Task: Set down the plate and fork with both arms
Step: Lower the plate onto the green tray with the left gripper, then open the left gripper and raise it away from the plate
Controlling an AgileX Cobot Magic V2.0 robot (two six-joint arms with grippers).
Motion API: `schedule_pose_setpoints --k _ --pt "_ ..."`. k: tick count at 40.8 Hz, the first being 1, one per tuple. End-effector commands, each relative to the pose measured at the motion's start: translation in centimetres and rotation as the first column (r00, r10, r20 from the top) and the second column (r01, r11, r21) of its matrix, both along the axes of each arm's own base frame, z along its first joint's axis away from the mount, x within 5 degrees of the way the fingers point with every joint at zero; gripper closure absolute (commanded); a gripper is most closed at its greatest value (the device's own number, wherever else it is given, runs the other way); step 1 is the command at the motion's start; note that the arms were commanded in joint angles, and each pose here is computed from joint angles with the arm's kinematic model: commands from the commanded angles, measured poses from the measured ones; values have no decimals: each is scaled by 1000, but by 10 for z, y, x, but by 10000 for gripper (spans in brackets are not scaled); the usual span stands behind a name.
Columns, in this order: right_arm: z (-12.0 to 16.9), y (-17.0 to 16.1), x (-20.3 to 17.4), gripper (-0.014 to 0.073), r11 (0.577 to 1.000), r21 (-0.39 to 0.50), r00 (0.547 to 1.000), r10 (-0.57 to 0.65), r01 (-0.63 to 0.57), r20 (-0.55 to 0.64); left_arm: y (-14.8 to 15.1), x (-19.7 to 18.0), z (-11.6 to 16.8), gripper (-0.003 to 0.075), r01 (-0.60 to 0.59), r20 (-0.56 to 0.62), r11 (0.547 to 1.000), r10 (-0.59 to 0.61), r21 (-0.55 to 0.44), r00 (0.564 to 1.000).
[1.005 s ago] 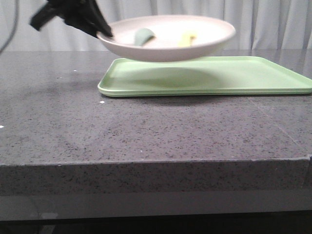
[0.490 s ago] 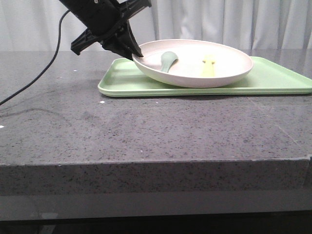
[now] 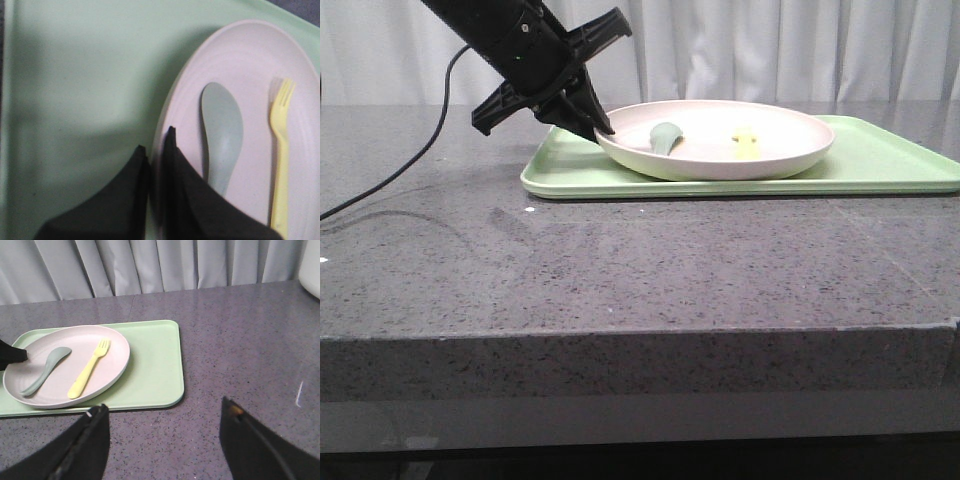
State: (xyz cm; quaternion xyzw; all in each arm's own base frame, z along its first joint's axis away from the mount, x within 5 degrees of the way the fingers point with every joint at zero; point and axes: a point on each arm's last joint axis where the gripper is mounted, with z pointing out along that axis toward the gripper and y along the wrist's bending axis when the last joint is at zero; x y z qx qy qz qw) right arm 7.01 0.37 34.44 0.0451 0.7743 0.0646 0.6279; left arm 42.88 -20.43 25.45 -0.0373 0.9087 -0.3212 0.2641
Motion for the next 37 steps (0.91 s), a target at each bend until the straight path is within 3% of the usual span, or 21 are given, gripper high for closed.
schedule_pose_setpoints --k 1,14,28,31,37 --pt "18 0 1 94 1000 -5 995 -1 2 101 -3 -3 44 590 -39 118 995 50 -94 992" --pt "18 0 1 94 1000 -5 995 -1 2 101 -6 -5 46 402 -35 132 995 47 -96 990" --pt "18 0 1 94 1000 -5 995 -1 2 101 34 -24 93 393 -6 218 998 -6 55 976" --pt "18 0 1 94 1000 -5 995 -1 2 101 44 -30 104 429 1 252 992 -34 128 967" --pt "18 0 1 94 1000 -5 995 -1 2 101 57 -42 118 679 4 285 964 -83 267 955"
